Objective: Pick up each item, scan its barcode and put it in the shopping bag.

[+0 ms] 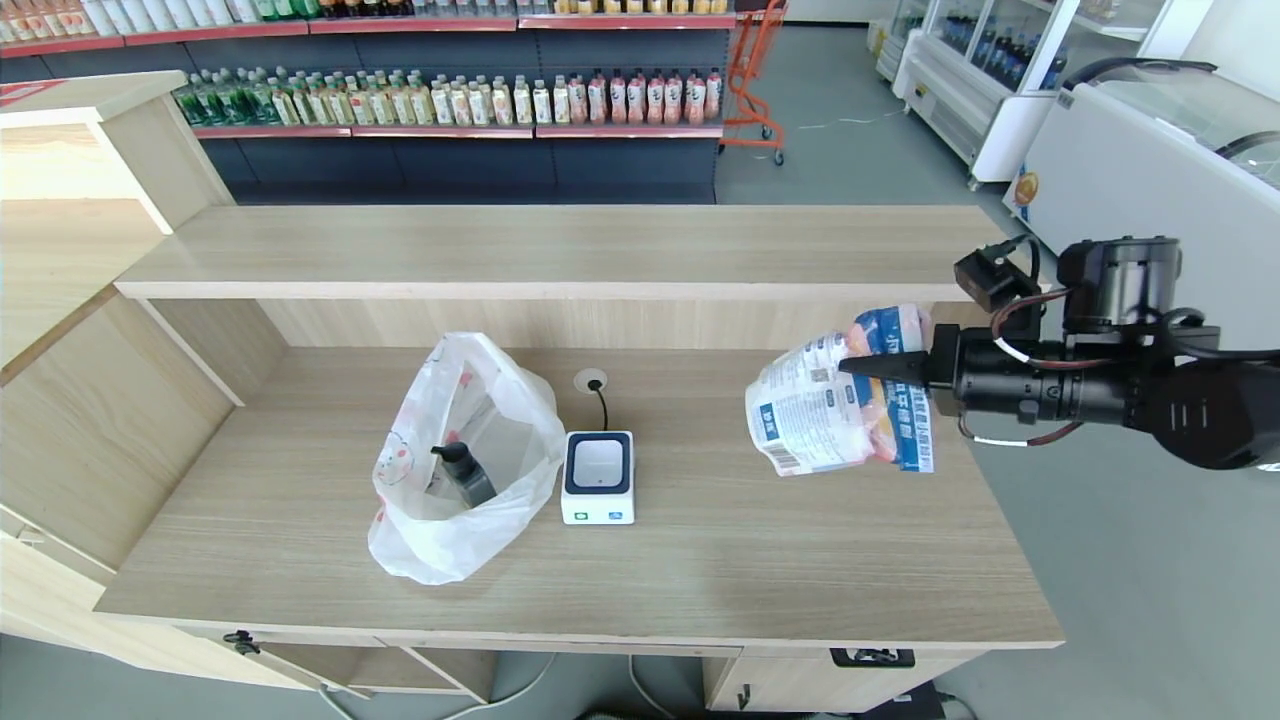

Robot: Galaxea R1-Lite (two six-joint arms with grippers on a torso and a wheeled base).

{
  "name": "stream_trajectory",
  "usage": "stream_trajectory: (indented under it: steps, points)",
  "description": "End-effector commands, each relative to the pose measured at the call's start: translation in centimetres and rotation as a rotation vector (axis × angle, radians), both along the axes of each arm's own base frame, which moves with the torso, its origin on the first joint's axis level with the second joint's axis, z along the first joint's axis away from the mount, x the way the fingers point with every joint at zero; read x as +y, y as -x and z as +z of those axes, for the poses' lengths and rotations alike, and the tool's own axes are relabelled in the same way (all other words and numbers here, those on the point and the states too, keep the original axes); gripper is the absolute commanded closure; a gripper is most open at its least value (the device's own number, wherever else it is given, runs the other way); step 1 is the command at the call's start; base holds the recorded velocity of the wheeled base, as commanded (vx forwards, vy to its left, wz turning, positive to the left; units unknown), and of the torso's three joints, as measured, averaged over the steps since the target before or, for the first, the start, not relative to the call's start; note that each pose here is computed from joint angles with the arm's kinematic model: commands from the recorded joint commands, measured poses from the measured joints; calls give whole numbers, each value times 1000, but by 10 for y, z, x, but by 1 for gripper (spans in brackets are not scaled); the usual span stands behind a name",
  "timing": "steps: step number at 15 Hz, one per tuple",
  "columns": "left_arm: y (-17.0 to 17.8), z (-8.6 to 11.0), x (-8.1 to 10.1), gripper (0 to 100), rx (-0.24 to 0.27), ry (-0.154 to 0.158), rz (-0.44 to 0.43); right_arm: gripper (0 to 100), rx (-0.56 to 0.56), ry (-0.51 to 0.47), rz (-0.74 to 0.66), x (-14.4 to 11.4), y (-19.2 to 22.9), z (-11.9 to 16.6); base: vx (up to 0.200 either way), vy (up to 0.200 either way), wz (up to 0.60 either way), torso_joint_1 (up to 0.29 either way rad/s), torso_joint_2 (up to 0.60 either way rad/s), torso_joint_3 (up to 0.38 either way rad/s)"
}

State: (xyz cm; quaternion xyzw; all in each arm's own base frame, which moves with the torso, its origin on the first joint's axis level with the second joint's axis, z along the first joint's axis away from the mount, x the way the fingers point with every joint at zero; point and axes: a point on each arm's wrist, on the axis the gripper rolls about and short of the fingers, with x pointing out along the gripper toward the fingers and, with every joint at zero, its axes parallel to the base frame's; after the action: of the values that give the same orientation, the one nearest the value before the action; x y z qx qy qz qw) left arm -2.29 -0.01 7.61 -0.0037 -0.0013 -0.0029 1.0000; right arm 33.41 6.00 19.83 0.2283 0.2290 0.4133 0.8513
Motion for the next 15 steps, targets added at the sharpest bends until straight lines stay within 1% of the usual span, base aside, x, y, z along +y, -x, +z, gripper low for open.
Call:
stream_trajectory:
  steps: [1,2,3,6,9,12,15]
  points:
    - [0,0,0,0,-1,0,0,100,-89,-34,85,-2,29,31,0,0,0,0,0,0]
    - [0,0,0,0,-1,0,0,100,-74,-52,144,5,40,33,0,0,0,0,0,0]
    - [0,0,0,0,-1,0,0,100,-54,-68,167,11,47,34,0,0,0,0,0,0]
    - [0,0,0,0,-1,0,0,100,88,-152,225,30,70,38,0,0,0,0,0,0]
    - [0,0,0,0,-1,0,0,100,115,-161,293,40,83,37,0,0,0,0,0,0]
    - [0,0,0,0,-1,0,0,100,186,-202,327,47,93,43,0,0,0,0,0,0]
    - [0,0,0,0,-1,0,0,100,207,-198,373,54,100,39,0,0,0,0,0,0]
